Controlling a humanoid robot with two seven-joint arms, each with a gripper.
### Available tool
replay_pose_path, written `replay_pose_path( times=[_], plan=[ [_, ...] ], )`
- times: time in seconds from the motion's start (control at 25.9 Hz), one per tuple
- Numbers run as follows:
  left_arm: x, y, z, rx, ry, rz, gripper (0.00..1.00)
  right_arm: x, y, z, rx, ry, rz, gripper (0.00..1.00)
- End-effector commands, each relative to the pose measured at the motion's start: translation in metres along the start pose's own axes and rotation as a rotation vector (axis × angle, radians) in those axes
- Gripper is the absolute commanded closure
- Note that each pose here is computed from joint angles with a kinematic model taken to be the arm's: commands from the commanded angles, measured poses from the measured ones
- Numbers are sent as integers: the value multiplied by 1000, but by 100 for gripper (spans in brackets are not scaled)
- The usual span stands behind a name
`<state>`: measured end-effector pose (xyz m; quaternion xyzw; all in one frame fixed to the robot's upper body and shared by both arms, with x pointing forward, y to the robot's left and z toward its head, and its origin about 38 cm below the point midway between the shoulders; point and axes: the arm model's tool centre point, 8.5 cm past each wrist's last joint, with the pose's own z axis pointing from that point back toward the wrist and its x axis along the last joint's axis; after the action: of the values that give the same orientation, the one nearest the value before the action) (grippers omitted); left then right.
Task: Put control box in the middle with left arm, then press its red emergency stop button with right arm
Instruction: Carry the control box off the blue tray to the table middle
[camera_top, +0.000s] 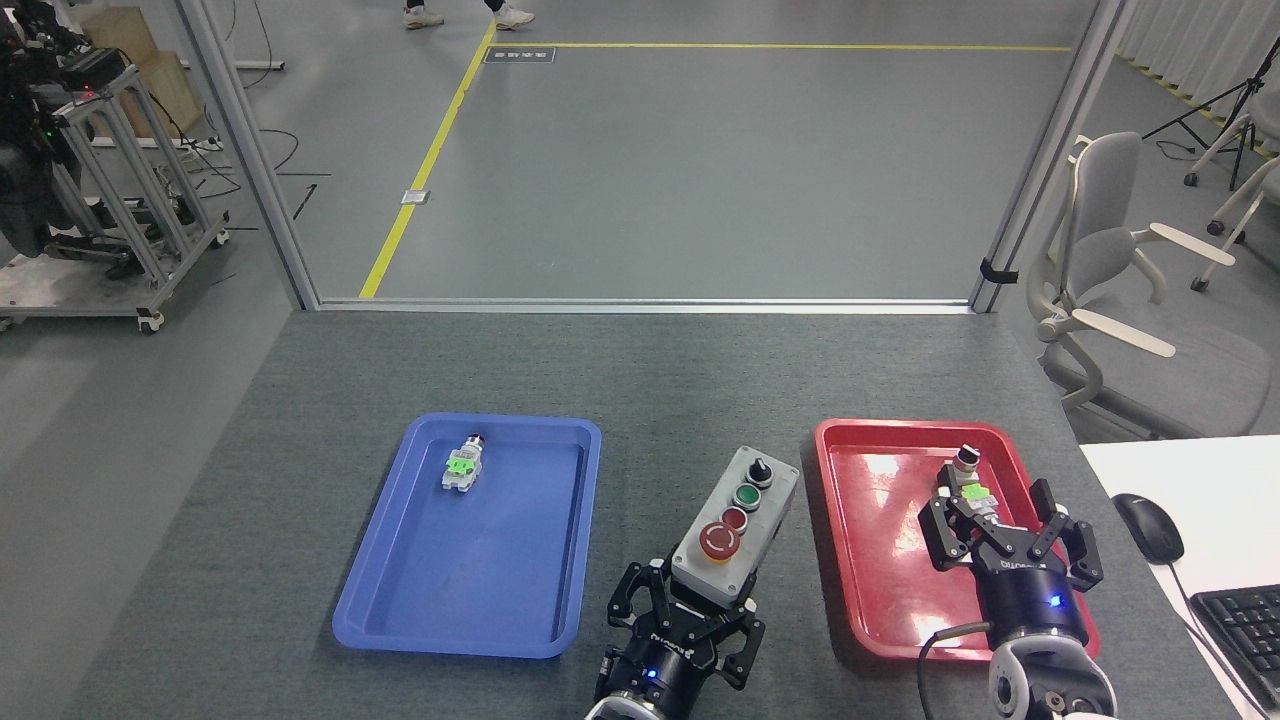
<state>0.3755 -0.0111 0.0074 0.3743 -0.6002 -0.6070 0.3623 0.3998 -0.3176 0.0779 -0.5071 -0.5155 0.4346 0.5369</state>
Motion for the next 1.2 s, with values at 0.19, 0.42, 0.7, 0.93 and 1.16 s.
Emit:
replay_pose_path(
  times=[0.19,0.42,0.7,0.93,1.16],
  plan=[
    [7,-18,0,-97,-124,48,100,1,1,0,3,-6,2,1],
    [-1,-32,4,-145,-93,62,89,3,-1,-1,-2,-22,1,1],
    [-4,-37,6,-155,-69,77,74,4,-1,-1,0,-34,4,1],
    [-9,-38,7,-136,-47,119,1,3,-1,-2,1,-33,7,1],
    [-7,-24,5,-40,-41,120,1,3,-1,-2,1,-33,7,3]
  ],
)
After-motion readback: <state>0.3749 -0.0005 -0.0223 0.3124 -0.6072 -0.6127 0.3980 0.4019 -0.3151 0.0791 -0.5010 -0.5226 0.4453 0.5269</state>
